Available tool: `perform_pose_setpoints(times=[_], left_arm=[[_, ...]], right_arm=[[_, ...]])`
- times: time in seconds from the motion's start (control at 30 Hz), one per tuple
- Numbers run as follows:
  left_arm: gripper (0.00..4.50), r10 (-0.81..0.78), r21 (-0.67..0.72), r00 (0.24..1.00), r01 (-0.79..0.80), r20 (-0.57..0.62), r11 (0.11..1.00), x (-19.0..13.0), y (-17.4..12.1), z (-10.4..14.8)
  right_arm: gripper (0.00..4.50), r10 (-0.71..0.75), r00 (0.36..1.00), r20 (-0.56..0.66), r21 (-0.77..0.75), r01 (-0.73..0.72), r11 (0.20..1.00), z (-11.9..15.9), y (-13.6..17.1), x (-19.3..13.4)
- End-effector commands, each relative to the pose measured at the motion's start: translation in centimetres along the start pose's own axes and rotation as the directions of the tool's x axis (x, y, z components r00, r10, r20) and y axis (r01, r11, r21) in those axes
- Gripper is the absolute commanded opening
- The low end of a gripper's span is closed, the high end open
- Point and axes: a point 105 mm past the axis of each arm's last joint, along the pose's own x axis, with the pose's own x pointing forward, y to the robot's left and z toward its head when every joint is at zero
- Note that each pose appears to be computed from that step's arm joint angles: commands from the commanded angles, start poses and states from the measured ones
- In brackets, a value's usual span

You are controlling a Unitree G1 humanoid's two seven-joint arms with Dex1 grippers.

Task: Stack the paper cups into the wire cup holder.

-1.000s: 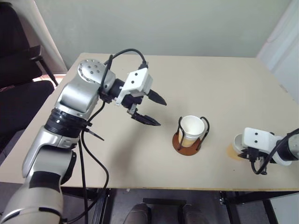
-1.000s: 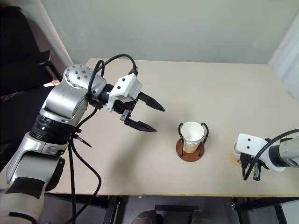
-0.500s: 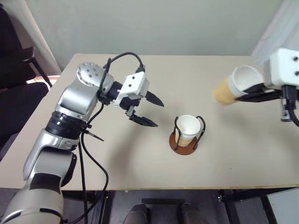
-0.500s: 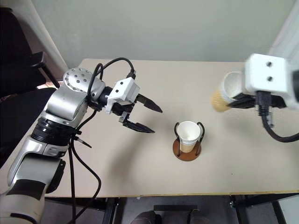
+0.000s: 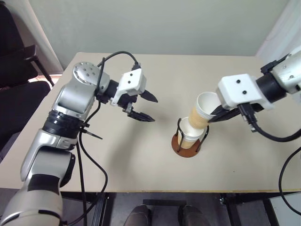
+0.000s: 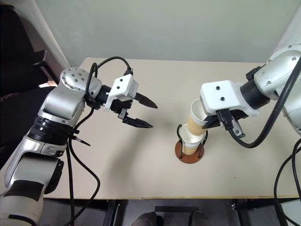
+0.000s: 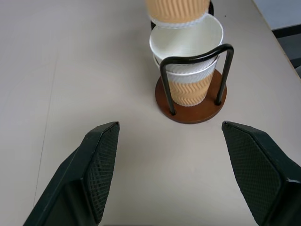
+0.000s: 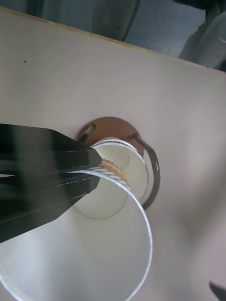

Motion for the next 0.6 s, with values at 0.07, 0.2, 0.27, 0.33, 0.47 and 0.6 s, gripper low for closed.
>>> perform_pose_setpoints(times=[0.07,0.2,0.27,0.33,0.47,0.6], left_arm=[[3.76,0.040,0.051,0.999,-0.039,-0.002,0.998,-1.0,0.3,1.0],[3.76,0.037,0.058,0.999,-0.037,-0.001,0.998,-0.8,0.3,1.2],[3.76,0.036,0.066,0.999,-0.036,-0.006,0.997,-0.8,0.3,1.2],[3.76,0.036,0.069,0.999,-0.036,-0.009,0.997,-0.7,0.3,1.2],[3.76,0.036,0.070,0.999,-0.035,-0.008,0.997,-0.7,0.3,1.3],[3.76,0.037,0.069,0.999,-0.036,-0.006,0.997,-0.7,0.4,1.3]], right_arm=[[0.01,0.007,1.000,-0.008,-0.042,-0.007,0.999,0.1,0.2,1.0],[0.01,0.010,1.000,-0.022,-0.070,-0.011,0.998,-0.2,0.1,2.4],[0.01,0.006,1.000,-0.030,-0.083,-0.008,0.997,-0.3,-0.2,2.9],[0.01,0.004,0.999,-0.032,-0.087,-0.007,0.996,-0.2,-0.4,3.1],[0.01,0.004,1.000,-0.021,-0.088,-0.006,0.996,0.1,-0.7,3.2],[0.01,0.002,1.000,-0.008,-0.093,-0.003,0.996,0.5,-1.0,3.0]])
